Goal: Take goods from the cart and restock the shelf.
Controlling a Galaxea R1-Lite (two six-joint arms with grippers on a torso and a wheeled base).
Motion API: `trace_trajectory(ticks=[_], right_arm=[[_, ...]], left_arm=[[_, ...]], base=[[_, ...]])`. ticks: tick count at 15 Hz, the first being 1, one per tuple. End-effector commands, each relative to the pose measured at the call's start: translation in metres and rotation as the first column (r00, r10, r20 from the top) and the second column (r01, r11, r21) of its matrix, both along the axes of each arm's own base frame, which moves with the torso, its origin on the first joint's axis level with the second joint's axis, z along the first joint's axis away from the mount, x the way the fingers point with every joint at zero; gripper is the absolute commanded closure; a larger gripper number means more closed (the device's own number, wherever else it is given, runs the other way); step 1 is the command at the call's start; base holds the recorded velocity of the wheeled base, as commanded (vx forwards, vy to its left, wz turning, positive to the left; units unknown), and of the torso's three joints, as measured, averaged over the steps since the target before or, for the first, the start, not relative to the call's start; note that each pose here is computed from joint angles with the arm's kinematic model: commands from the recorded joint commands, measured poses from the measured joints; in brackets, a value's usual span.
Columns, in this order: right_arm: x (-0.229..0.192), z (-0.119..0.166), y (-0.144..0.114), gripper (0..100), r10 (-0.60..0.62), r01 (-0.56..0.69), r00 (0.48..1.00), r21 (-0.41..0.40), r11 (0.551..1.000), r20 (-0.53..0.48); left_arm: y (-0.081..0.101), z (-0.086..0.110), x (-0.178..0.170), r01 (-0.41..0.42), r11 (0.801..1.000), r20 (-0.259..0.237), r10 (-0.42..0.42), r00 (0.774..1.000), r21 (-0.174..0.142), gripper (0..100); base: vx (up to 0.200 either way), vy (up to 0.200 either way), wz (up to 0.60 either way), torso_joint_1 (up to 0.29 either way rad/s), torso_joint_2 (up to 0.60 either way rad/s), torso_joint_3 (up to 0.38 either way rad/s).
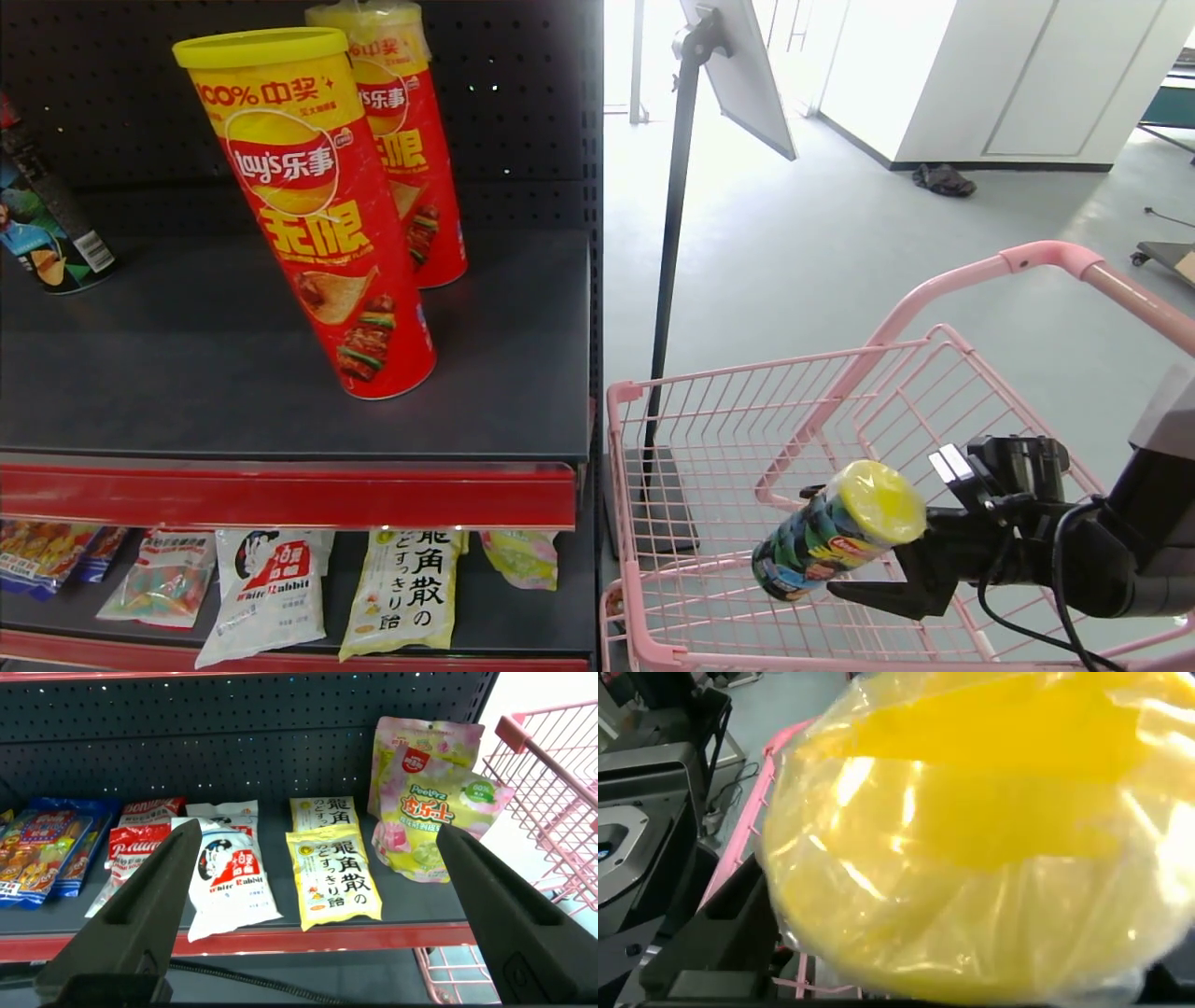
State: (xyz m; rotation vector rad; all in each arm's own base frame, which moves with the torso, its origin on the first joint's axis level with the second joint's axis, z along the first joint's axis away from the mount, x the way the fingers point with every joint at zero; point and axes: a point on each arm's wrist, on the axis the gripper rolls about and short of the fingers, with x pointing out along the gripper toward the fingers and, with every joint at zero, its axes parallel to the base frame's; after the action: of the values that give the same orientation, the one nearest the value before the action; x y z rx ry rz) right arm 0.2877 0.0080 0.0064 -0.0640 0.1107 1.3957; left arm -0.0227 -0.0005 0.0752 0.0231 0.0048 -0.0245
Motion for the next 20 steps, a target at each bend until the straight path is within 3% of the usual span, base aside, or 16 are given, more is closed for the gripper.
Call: trace_trajectory(ticks=[1, 15, 16, 20], right_arm=[[0.000, -0.003, 0.005, 0, 0.017, -0.017, 1.000, 0.000, 1.000, -0.008], [0.000, -0.008, 0.024, 0, 0.081, -0.081, 0.996, 0.001, 0.997, -0.026], [-0.001, -0.009, 0.023, 100, 0.080, -0.080, 0.996, 0.001, 0.997, -0.029], [-0.001, -0.008, 0.023, 100, 0.078, -0.078, 0.996, 0.001, 0.997, -0.037]], left_arm=[[0.000, 0.000, 0.000, 0.000, 1.000, 0.000, 0.000, 1.000, 0.000, 0], [0.000, 0.000, 0.000, 0.000, 1.000, 0.000, 0.000, 1.000, 0.000, 0], [0.000, 0.000, 0.000, 0.000, 1.000, 0.000, 0.000, 1.000, 0.000, 0], [0.000, 0.000, 0.000, 0.000, 1.000, 0.000, 0.000, 1.000, 0.000, 0]], base=[[0.000, 0.000, 0.00, 0.000, 0.00, 0.000], [0.000, 0.000, 0.00, 0.000, 0.00, 0.000], [0.000, 0.000, 0.00, 0.000, 0.00, 0.000], [0.000, 0.000, 0.00, 0.000, 0.00, 0.000]])
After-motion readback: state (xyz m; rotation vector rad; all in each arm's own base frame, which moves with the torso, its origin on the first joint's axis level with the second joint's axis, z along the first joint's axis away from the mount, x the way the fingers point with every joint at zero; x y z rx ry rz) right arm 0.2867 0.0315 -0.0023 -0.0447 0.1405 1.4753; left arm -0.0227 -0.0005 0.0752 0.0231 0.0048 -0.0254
